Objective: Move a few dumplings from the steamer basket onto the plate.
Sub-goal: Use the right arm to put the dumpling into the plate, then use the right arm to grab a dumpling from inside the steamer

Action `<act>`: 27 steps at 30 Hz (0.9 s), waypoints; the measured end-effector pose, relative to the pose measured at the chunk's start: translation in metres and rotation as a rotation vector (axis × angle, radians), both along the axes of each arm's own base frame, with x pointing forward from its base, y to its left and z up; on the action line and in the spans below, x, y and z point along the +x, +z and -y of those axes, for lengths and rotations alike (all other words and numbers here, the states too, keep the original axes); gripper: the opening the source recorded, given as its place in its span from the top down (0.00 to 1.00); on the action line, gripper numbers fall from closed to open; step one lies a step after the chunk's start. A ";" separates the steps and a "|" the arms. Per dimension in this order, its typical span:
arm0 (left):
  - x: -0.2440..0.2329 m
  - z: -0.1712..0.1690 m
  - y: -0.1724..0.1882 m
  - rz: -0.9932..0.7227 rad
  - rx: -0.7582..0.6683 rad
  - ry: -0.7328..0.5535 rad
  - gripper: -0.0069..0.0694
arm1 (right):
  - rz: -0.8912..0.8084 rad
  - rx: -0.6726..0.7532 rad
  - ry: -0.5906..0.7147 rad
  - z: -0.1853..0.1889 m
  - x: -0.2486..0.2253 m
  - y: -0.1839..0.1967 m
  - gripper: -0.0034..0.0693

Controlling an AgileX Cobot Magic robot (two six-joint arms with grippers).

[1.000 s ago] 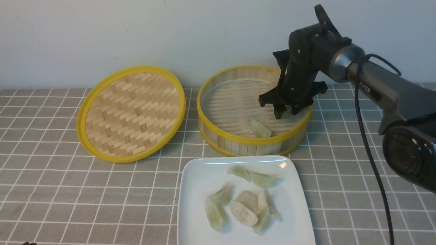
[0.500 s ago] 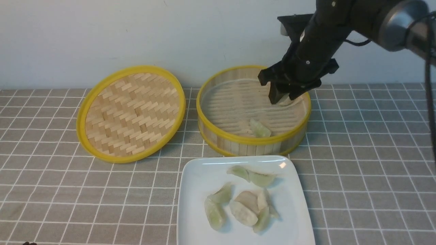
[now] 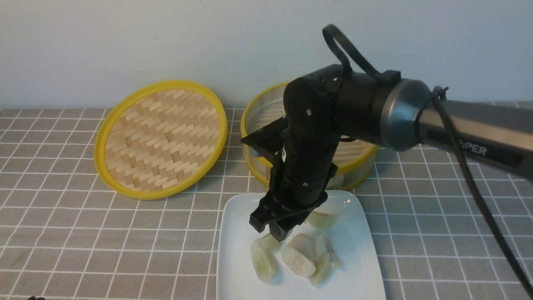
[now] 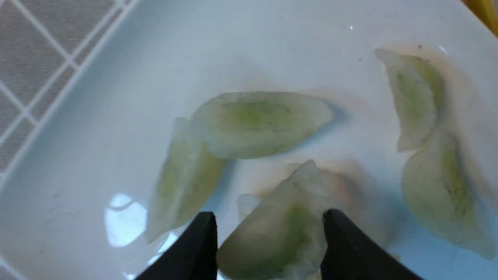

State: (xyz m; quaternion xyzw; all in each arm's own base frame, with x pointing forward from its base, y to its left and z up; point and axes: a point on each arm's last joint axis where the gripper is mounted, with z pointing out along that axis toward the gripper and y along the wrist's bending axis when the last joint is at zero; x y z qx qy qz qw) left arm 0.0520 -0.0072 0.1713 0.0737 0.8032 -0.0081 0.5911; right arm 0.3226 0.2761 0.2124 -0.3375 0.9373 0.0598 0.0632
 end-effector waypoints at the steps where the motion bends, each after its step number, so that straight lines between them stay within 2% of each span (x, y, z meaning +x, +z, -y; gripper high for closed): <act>1: 0.000 0.000 0.000 0.000 0.000 0.000 0.92 | 0.007 -0.010 0.001 0.000 0.001 -0.002 0.52; 4: 0.000 0.000 0.000 0.000 0.000 0.000 0.92 | 0.009 -0.017 -0.006 0.001 0.002 -0.004 0.51; 11: 0.000 0.000 0.000 0.000 0.000 0.000 0.92 | 0.027 -0.017 -0.023 0.000 0.004 -0.001 0.19; 14: 0.000 0.000 0.000 0.000 0.000 0.000 0.92 | 0.108 -0.022 -0.016 -0.001 0.014 0.016 0.11; 16: 0.000 0.000 0.000 0.000 0.000 0.000 0.92 | 0.188 -0.024 -0.025 -0.001 0.023 0.029 0.10; 18: 0.000 0.000 0.000 0.000 0.000 0.000 0.92 | 0.328 0.013 -0.081 0.002 0.041 0.057 0.10; 21: 0.000 0.000 0.000 0.000 0.000 0.000 0.92 | 0.424 0.069 -0.180 0.017 0.070 0.086 0.14; 26: 0.000 0.000 0.000 0.000 0.000 0.000 0.92 | 0.424 0.049 -0.256 0.044 0.102 0.084 0.18; 27: 0.000 0.000 0.000 0.000 0.000 0.000 0.92 | 0.417 0.032 -0.286 0.057 0.117 0.074 0.20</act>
